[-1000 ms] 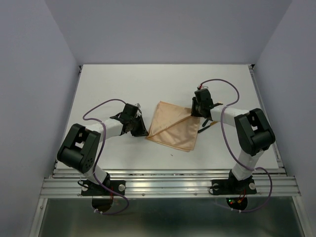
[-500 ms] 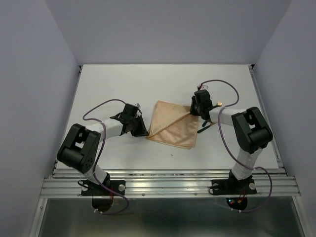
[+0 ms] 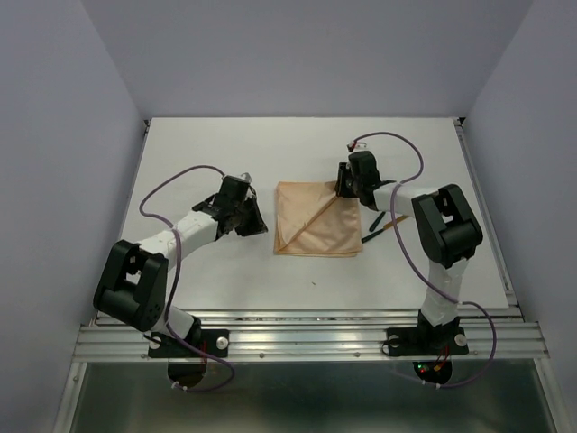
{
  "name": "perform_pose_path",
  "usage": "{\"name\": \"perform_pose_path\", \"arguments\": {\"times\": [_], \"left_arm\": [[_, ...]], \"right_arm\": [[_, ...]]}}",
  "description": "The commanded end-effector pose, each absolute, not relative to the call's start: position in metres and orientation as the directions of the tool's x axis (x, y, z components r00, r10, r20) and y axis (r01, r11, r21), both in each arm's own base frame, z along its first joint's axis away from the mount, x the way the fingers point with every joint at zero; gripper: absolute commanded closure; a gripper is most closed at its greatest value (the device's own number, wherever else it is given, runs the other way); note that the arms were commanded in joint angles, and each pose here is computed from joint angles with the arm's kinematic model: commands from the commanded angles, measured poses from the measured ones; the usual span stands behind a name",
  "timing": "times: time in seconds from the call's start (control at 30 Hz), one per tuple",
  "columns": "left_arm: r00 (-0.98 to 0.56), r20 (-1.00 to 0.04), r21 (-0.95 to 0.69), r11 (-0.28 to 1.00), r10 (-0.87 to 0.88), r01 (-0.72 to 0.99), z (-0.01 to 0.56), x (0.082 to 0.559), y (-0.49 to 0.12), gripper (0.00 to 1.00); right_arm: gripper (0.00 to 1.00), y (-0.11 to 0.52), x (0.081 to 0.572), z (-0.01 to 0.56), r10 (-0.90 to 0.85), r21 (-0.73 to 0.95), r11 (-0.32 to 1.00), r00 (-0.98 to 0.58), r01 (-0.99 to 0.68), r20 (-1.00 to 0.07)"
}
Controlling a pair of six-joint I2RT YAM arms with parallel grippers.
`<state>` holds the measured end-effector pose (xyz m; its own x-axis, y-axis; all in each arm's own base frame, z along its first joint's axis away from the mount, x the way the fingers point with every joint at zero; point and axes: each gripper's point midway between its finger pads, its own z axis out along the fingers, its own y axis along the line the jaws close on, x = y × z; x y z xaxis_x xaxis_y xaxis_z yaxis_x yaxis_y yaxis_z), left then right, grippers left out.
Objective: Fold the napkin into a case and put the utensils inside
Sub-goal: Smooth out the upper triangle-folded napkin at the center of the board.
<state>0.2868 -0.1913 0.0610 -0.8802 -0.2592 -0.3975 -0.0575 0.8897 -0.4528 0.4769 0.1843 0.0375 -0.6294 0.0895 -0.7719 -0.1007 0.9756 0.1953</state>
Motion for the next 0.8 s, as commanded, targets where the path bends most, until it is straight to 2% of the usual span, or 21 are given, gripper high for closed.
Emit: {"name": "perform_pose_path", "arguments": {"times": [0.0, 0.23, 0.37, 0.57, 0.77], "left_arm": [[-0.835, -0.483, -0.472, 0.882, -0.264, -0.007, 0.098, 0.314, -0.197, 0.75], [-0.849, -0.47, -0.517, 0.855, -0.241, 0.044, 0.095, 0.35, -0.228, 0.76], [-0.866, -0.448, -0.497, 0.867, -0.222, 0.034, 0.072, 0.366, -0.235, 0.76], [-0.88, -0.43, -0.472, 0.881, -0.2, 0.031, 0.051, 0.382, -0.238, 0.77], [-0.884, -0.426, -0.459, 0.888, -0.19, 0.03, 0.046, 0.387, -0.239, 0.77]], "right_arm": [[0.65, 0.211, 0.471, 0.095, 0.15, 0.328, 0.92, -0.583, -0.213, -0.799], [0.66, 0.245, 0.431, 0.092, 0.182, 0.433, 0.87, -0.66, -0.238, -0.729], [0.75, 0.252, 0.415, 0.063, 0.179, 0.448, 0.871, -0.717, -0.203, -0.673], [0.8, 0.238, 0.414, 0.027, 0.136, 0.371, 0.915, -0.746, -0.158, -0.652], [0.82, 0.253, 0.401, 0.064, 0.122, 0.4, 0.885, -0.711, -0.238, -0.693]]}}
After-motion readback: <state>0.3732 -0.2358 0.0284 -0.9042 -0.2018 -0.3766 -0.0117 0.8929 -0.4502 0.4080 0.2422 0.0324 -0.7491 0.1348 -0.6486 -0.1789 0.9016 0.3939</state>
